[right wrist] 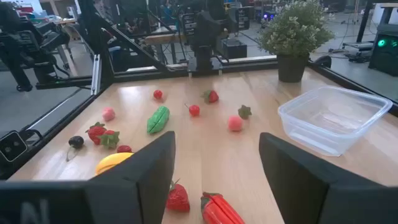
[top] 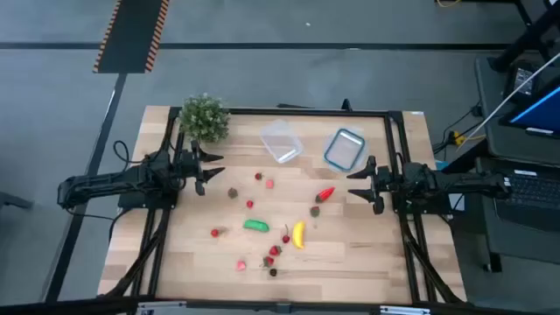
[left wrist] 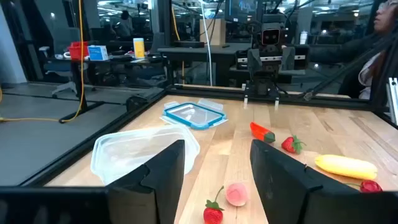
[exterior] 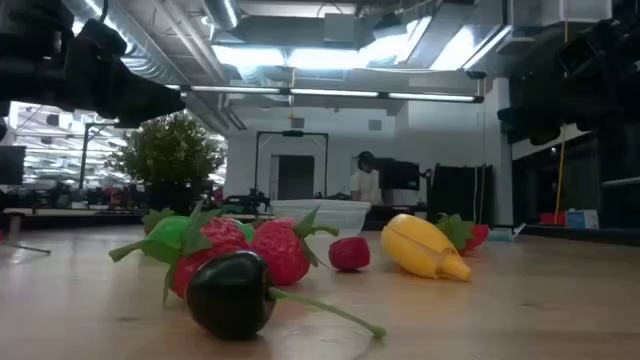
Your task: Pick and placing Produce into tupperware
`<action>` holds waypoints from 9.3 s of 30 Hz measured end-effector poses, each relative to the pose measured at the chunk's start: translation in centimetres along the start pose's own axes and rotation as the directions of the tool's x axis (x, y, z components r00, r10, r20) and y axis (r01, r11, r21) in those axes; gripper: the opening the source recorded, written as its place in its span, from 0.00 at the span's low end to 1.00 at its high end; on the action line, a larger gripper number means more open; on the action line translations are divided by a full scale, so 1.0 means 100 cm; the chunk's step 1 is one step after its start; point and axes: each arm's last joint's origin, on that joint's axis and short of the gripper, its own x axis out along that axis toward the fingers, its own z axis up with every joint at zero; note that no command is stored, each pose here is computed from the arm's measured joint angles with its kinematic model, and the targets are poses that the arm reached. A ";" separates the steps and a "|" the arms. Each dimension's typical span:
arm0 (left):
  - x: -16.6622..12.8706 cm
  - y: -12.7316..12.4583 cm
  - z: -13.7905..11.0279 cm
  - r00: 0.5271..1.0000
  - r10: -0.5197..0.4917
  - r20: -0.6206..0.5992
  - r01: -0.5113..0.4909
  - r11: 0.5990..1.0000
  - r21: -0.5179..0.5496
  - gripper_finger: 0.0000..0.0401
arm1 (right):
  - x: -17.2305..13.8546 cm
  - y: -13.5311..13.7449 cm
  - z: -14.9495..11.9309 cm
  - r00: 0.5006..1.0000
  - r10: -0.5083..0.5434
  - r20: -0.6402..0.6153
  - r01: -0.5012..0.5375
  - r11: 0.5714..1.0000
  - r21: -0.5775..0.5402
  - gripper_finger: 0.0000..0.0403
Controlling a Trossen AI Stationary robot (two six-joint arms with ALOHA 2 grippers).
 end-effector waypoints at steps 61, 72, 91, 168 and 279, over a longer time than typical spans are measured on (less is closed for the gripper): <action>0.000 0.000 0.000 1.000 0.000 0.000 0.000 1.000 0.000 0.44 | 0.000 0.000 0.000 1.000 0.000 0.000 0.000 1.000 -0.001 0.58; 0.000 0.000 0.000 1.000 0.000 0.000 0.000 1.000 0.000 0.44 | 0.000 0.000 0.000 1.000 0.000 0.000 0.000 1.000 -0.001 0.58; 0.000 0.000 0.000 1.000 0.000 0.000 0.000 0.994 0.111 0.44 | 0.000 0.000 0.000 1.000 0.001 0.000 -0.001 0.996 0.090 0.58; 0.000 0.000 0.000 1.000 0.000 0.000 0.000 0.986 0.165 0.44 | 0.000 0.000 0.000 1.000 0.001 0.001 -0.001 0.997 0.075 0.58; 0.061 -0.036 0.032 0.942 -0.114 -0.315 0.163 0.977 0.135 0.44 | 0.031 0.004 0.063 0.991 -0.099 -0.087 0.093 0.993 -0.070 0.58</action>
